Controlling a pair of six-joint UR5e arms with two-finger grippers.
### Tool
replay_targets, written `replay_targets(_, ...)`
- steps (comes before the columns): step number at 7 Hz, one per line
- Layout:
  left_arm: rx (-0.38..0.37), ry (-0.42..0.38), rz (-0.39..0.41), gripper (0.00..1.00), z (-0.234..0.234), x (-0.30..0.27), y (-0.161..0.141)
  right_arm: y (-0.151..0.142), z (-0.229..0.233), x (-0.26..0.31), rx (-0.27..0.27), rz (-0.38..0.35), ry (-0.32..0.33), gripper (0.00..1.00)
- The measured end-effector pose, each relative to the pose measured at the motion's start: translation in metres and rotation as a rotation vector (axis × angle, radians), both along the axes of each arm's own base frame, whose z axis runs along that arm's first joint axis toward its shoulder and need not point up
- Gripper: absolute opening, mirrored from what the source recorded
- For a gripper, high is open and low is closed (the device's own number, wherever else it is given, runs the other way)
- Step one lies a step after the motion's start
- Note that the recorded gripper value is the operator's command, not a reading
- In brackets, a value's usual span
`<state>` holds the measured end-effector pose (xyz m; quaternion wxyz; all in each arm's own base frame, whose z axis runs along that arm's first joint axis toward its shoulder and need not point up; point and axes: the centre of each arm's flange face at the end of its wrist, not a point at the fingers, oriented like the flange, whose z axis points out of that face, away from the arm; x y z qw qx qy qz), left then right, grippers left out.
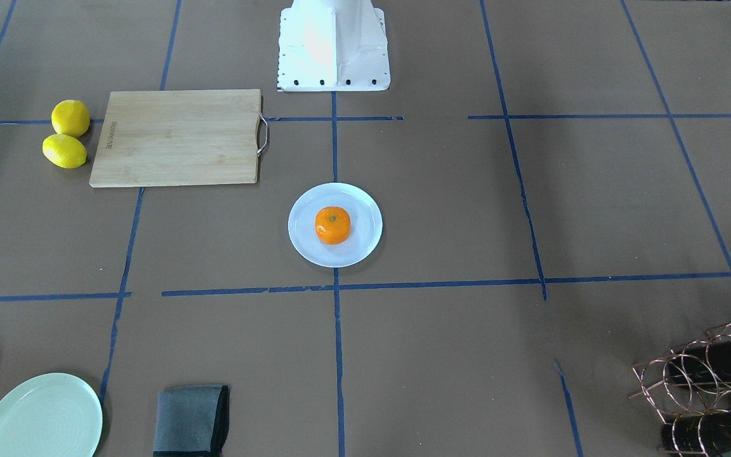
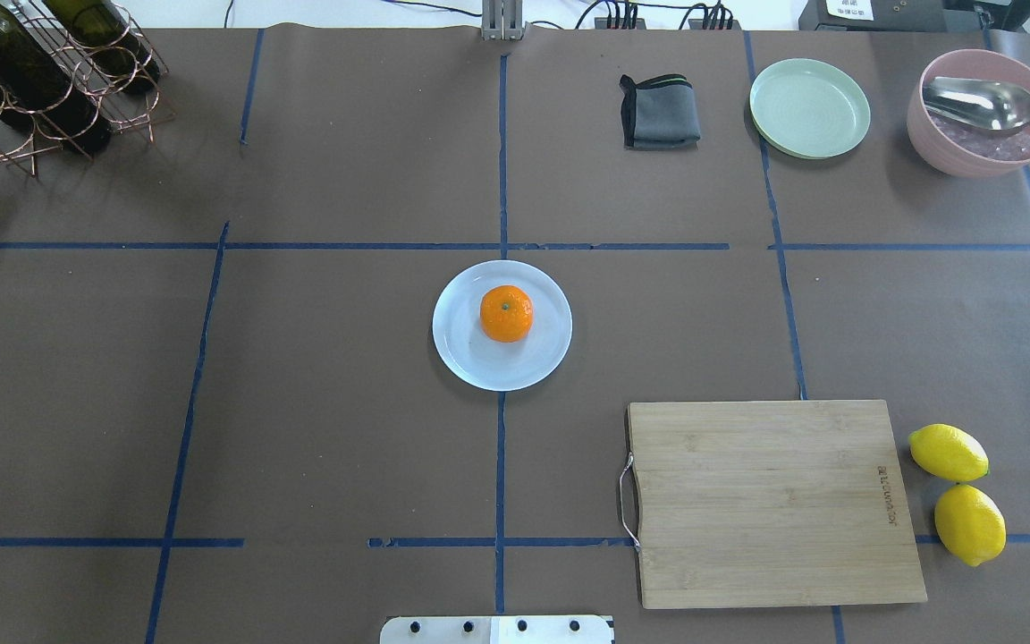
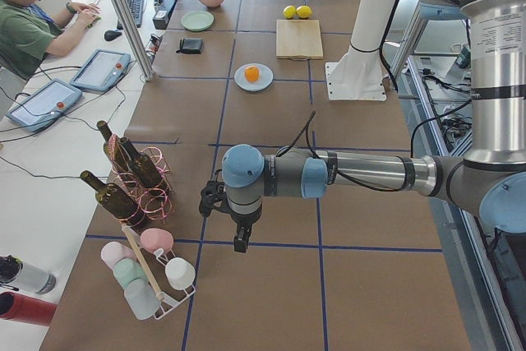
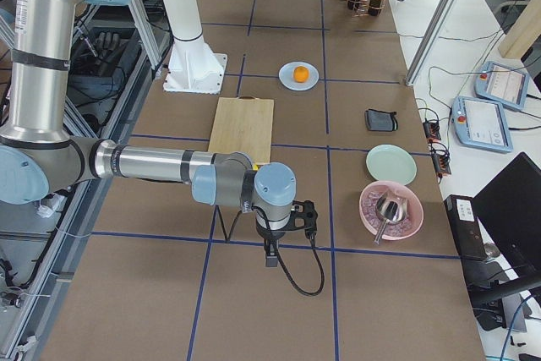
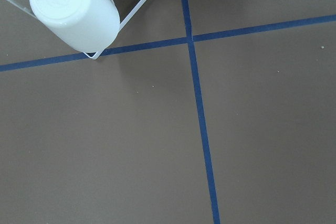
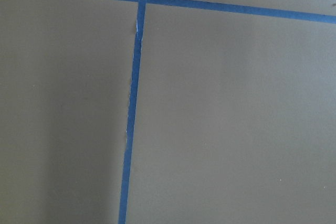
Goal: Pick orange to plate
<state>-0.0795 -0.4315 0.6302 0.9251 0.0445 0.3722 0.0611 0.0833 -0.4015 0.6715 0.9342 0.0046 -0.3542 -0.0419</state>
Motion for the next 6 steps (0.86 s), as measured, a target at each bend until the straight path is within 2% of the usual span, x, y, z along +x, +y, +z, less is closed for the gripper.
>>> replay_targets(6,0.003,0.001,-0.001,1.00,-0.0014,0.0001,-0.0002,-0.0005,-0.0006,0.0000,0.005,0.000,0.000,1.00)
